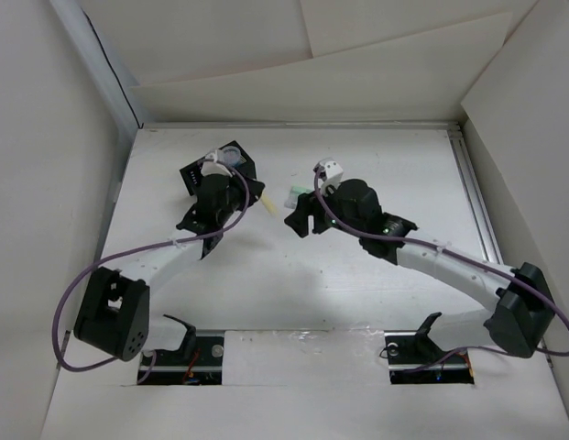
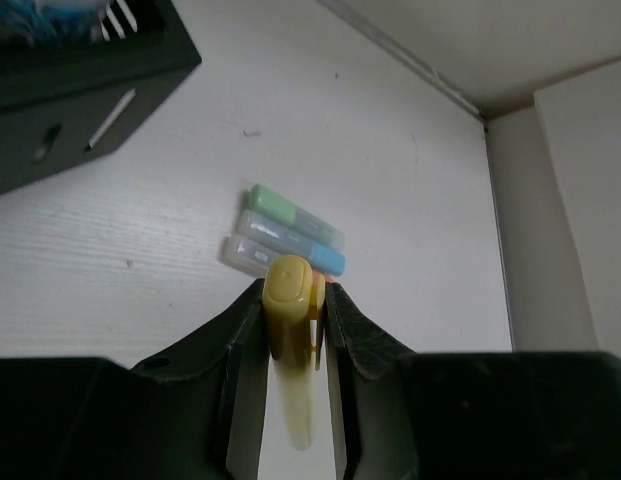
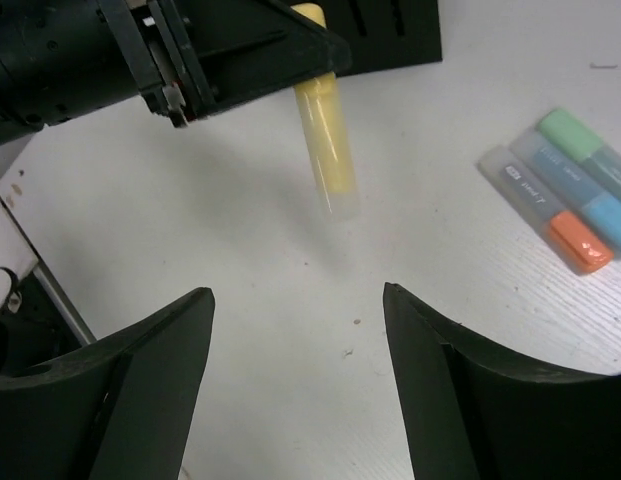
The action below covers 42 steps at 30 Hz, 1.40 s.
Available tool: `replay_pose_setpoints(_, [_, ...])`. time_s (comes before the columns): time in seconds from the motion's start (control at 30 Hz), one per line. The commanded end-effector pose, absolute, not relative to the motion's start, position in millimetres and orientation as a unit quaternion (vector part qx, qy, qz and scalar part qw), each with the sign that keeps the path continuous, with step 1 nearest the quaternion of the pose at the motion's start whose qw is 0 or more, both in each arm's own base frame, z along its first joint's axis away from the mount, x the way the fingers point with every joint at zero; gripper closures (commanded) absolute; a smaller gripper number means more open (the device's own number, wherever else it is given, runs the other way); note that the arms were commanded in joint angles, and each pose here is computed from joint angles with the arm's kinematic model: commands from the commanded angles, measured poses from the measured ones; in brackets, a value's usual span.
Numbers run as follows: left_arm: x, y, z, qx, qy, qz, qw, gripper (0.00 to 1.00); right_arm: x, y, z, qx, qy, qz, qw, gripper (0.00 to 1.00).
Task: Sort the stationery into containers
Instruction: Pick up the pen from the center of the board, then place the pen in the storage box.
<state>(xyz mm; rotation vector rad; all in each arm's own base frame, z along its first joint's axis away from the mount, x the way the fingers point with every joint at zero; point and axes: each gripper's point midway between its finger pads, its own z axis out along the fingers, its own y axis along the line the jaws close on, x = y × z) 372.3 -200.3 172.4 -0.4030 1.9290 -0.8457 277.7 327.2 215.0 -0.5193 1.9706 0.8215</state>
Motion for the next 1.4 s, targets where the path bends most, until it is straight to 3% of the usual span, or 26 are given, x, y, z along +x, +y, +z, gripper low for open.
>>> replay_pose_setpoints(0.0, [391,-175,252,-0.181,0.738,-0.313,0.569,0.94,281,321,239,-0.177,0.782,0.336,0.494,0.25])
replay_pose_setpoints(0.27, [408,-85,300,-0.314,0.682,-0.125,0.648,0.91,283,308,241,-0.145,0.785,0.326,0.506,0.25])
replay_pose_setpoints(0.43, [421,-48,297,-0.352,0.671,-0.03,0.652,0.89,280,305,245,-0.144,0.782,0.329,0.509,0.25])
replay_pose_setpoints(0.67, [447,-1,270,-0.377,0.684,0.014,0.624,0.91,283,302,245,-0.137,0.783,0.321,0.515,0.25])
replay_pose_setpoints(0.87, [462,9,242,-0.37,0.697,0.082,0.609,0.91,288,299,241,-0.131,0.787,0.313,0.515,0.25])
replay_pose_setpoints(1.17, [476,12,237,-0.358,0.694,0.107,0.616,0.91,295,301,222,-0.128,0.802,0.293,0.504,0.25])
replay_pose_setpoints(1.3, [476,9,222,-0.361,0.7,0.099,0.607,0.82,304,296,209,-0.117,0.812,0.271,0.503,0.25])
replay_pose_setpoints(1.37, [474,8,219,-0.362,0.702,0.093,0.607,0.68,311,293,207,-0.11,0.815,0.263,0.504,0.25])
